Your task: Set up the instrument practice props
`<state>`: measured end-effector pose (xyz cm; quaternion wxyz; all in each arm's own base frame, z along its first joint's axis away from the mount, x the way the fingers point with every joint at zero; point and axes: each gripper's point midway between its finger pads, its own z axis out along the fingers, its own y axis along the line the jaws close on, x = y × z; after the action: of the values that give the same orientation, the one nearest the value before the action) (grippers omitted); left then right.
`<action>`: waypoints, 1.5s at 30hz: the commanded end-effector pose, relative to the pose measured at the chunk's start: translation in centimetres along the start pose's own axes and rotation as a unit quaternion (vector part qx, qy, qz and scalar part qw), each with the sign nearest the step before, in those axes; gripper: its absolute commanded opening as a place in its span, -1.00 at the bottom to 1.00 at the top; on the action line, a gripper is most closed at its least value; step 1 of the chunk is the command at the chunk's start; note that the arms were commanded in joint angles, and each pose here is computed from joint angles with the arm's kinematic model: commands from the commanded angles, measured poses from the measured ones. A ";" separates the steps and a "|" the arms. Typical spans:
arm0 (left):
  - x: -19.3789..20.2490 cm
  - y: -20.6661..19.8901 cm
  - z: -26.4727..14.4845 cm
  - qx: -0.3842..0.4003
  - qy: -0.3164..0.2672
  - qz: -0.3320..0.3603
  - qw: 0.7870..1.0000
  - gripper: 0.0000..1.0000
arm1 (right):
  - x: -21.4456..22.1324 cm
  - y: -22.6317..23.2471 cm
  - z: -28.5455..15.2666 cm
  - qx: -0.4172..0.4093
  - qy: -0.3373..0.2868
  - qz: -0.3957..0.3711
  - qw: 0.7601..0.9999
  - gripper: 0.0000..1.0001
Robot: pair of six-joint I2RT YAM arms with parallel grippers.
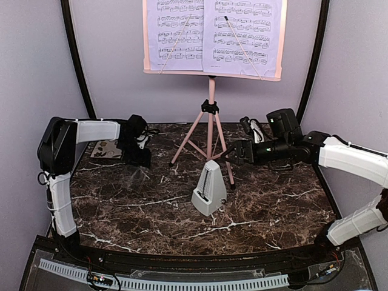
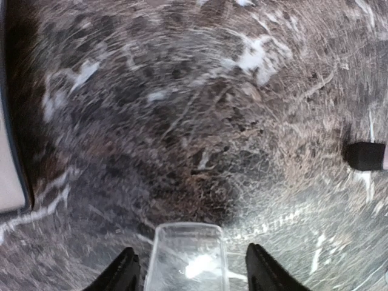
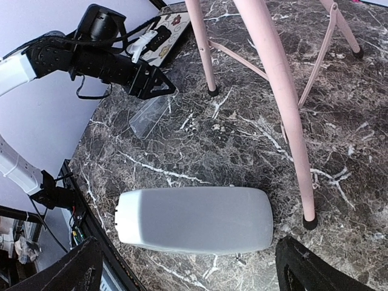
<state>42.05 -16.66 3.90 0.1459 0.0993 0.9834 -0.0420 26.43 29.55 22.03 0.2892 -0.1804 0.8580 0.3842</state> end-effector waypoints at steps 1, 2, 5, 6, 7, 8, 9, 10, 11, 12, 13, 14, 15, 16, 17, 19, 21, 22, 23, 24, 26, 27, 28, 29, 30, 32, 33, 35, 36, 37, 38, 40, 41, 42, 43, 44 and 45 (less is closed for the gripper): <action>-1.4 -0.2 -4.4 0.017 -0.059 0.010 0.998 0.40 | 0.0 -0.1 -0.2 0.016 -0.012 0.009 1.000 1.00; -1.6 -0.3 -5.1 0.021 -0.070 0.011 0.997 0.48 | 0.0 -0.1 -0.2 0.020 -0.015 0.011 1.000 1.00; -2.2 -1.7 -8.3 0.066 -0.127 0.025 0.989 0.53 | 0.4 0.2 0.2 0.027 -0.014 0.020 0.999 0.97; -1.5 -2.8 -9.1 0.101 -0.144 0.029 0.984 0.53 | 0.7 0.2 0.3 0.030 -0.013 0.025 0.999 0.95; -1.3 -4.1 -10.4 0.144 -0.171 0.035 0.974 0.51 | 1.1 0.2 0.4 0.032 -0.009 0.029 0.999 0.94; -0.8 -5.6 -11.6 0.187 -0.199 0.046 0.961 0.51 | 1.5 0.3 0.5 0.032 -0.006 0.034 0.999 0.93; -0.7 -7.0 -13.2 0.219 -0.236 0.064 0.945 0.51 | 1.9 0.3 0.6 0.031 -0.003 0.040 0.999 0.93; -0.1 -8.5 -14.2 0.241 -0.261 0.083 0.931 0.51 | 2.6 0.3 0.7 0.029 0.003 0.046 0.999 0.93; 0.5 -9.9 -15.2 0.261 -0.283 0.106 0.917 0.51 | 3.2 0.3 0.8 0.025 0.011 0.054 0.998 0.93; 1.3 -11.4 -16.0 0.281 -0.295 0.126 0.904 0.47 | 3.8 0.2 0.8 0.023 0.016 0.062 0.998 0.93; 1.9 -12.7 -16.8 0.305 -0.304 0.140 0.891 0.42 | 4.5 0.0 0.8 0.022 0.021 0.071 0.997 0.92; 2.3 -14.0 -17.9 0.329 -0.322 0.154 0.874 0.36 | 4.8 0.0 0.7 0.020 0.021 0.078 0.997 0.92; 3.0 -15.2 -18.7 0.350 -0.332 0.168 0.859 0.29 | 5.2 -0.1 0.6 0.020 0.020 0.082 0.996 0.91; 3.8 -16.4 -19.5 0.364 -0.348 0.186 0.844 0.26 | 5.4 -0.2 0.5 0.021 0.017 0.087 0.996 0.90; 4.4 -17.0 -20.1 0.370 -0.363 0.199 0.832 0.25 | 5.4 -0.3 0.4 0.022 0.014 0.091 0.996 0.89; 6.2 -19.1 -21.0 0.389 -0.379 0.224 0.809 0.20 | 5.3 -0.3 0.3 0.026 0.008 0.098 0.995 0.87; 7.1 -19.9 -20.8 0.391 -0.386 0.230 0.804 0.09 | 5.0 0.0 0.3 0.025 0.002 0.102 0.994 0.83; 7.2 -20.2 -20.7 0.389 -0.386 0.229 0.804 0.04 | 4.7 0.2 0.4 0.025 -0.001 0.100 0.995 0.83; 7.3 -20.5 -20.4 0.387 -0.386 0.229 0.806 0.02 | 4.3 0.6 0.5 0.027 -0.005 0.096 0.995 0.82; 7.4 -20.8 -20.2 0.387 -0.384 0.230 0.806 0.02 | 4.1 0.8 0.7 0.036 -0.006 0.093 0.995 0.84; 7.0 -21.1 -19.8 0.382 -0.382 0.226 0.811 0.07 | 3.5 1.3 1.0 0.053 -0.013 0.088 0.995 0.85; 6.6 -21.2 -19.4 0.377 -0.381 0.221 0.815 0.08 | 3.4 1.5 1.1 0.060 -0.017 0.089 0.994 0.86; 6.2 -21.2 -19.0 0.370 -0.380 0.216 0.820 0.04 | 3.5 1.8 1.3 0.062 -0.021 0.091 0.994 0.85; 5.7 -21.2 -18.4 0.362 -0.377 0.213 0.826 -0.01 | 3.5 1.7 1.4 0.069 -0.026 0.097 0.993 0.82; 5.4 -21.4 -17.6 0.354 -0.373 0.215 0.830 -0.05 | 3.7 1.3 1.5 0.080 -0.031 0.105 0.991 0.78; 4.4 -21.8 -17.0 0.346 -0.373 0.220 0.832 -0.11 | 4.3 0.4 1.4 0.099 -0.033 0.127 0.986 0.64; 4.1 -22.1 -16.4 0.345 -0.369 0.222 0.834 -0.13 | 4.8 -0.3 1.2 0.112 -0.033 0.137 0.984 0.58; 3.6 -23.0 -15.3 0.347 -0.350 0.229 0.839 -0.18 | 5.7 -1.4 0.8 0.129 -0.036 0.154 0.979 0.50; 3.3 -23.4 -14.6 0.347 -0.339 0.231 0.843 -0.22 | 6.2 -2.0 0.5 0.140 -0.038 0.161 0.976 0.46; 3.2 -23.5 -13.7 0.343 -0.328 0.231 0.850 -0.25 | 6.6 -2.7 0.4 0.153 -0.038 0.165 0.974 0.42; 3.0 -23.5 -12.9 0.335 -0.322 0.228 0.855 -0.28 | 7.1 -3.4 0.4 0.165 -0.038 0.167 0.971 0.41; 2.6 -23.0 -11.8 0.317 -0.322 0.219 0.865 -0.31 | 8.0 -4.5 1.1 0.181 -0.030 0.169 0.968 0.40; 2.5 -22.8 -11.3 0.308 -0.323 0.214 0.869 -0.31 | 8.4 -4.8 1.6 0.185 -0.023 0.165 0.969 0.39; 2.4 -22.6 -10.7 0.300 -0.320 0.212 0.874 -0.31 | 9.0 -5.1 2.3 0.190 -0.011 0.163 0.968 0.39; 2.5 -22.6 -10.0 0.295 -0.312 0.212 0.878 -0.32 | 9.5 -5.4 3.0 0.194 0.000 0.163 0.967 0.38; 2.5 -22.6 -9.2 0.290 -0.300 0.215 0.883 -0.32 | 9.9 -5.4 3.7 0.190 0.009 0.161 0.968 0.37; 2.8 -22.5 -8.2 0.286 -0.285 0.216 0.889 -0.33 | 10.1 -5.5 4.3 0.186 0.014 0.161 0.969 0.36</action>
<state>31.56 -37.18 13.66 0.4044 0.3295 0.7811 -0.3431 22.78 27.44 12.47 0.2500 0.0134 0.9314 0.2642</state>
